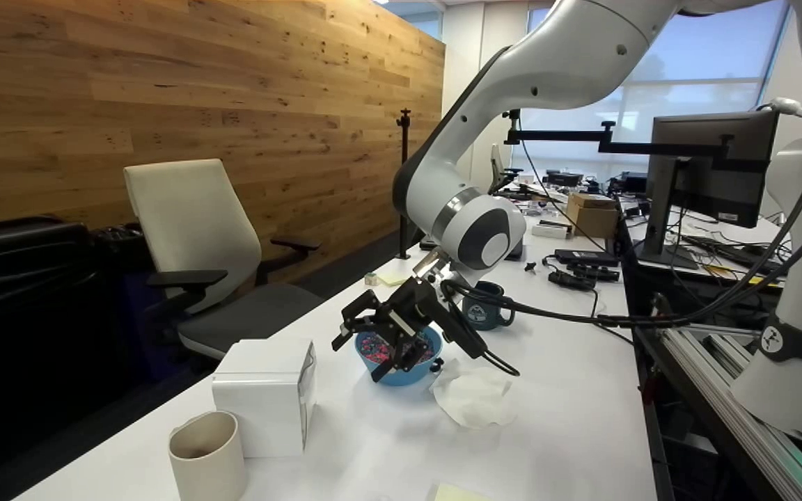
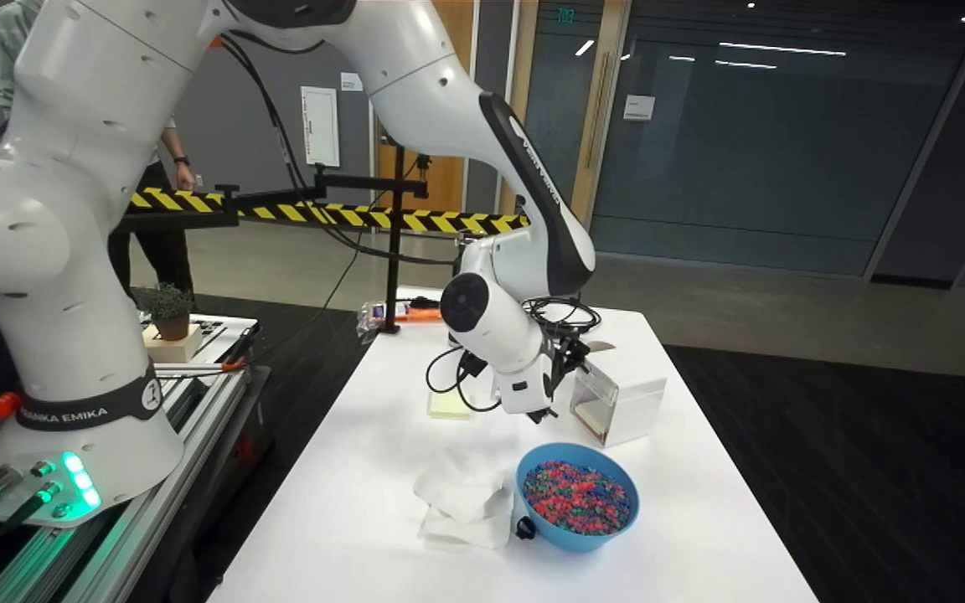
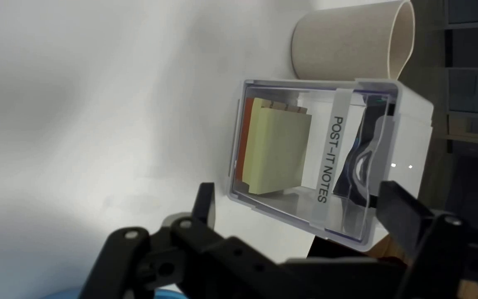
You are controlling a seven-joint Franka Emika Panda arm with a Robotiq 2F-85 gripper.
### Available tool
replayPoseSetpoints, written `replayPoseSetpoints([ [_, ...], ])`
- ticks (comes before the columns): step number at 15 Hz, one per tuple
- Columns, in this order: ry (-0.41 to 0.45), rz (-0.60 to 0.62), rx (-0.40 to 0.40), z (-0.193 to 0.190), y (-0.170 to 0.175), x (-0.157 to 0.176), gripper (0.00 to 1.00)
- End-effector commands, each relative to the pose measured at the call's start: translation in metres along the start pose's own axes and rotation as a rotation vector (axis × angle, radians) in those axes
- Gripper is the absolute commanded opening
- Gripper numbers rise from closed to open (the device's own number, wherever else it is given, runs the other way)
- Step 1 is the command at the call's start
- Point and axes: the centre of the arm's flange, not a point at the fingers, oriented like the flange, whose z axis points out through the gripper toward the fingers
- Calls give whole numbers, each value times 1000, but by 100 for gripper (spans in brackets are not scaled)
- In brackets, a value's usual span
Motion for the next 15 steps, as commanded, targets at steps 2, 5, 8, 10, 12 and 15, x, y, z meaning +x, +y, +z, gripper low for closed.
replayPoseSetpoints([
  [2,0,0,0,0,0,0,100],
  [5,0,0,0,0,0,0,100],
  [8,-4,-1,-6,-1,0,0,100],
  [10,-12,-1,1,-4,2,-1,100],
  [12,-18,-6,1,-7,5,-2,100],
  [15,-25,-7,1,-10,6,-6,100],
])
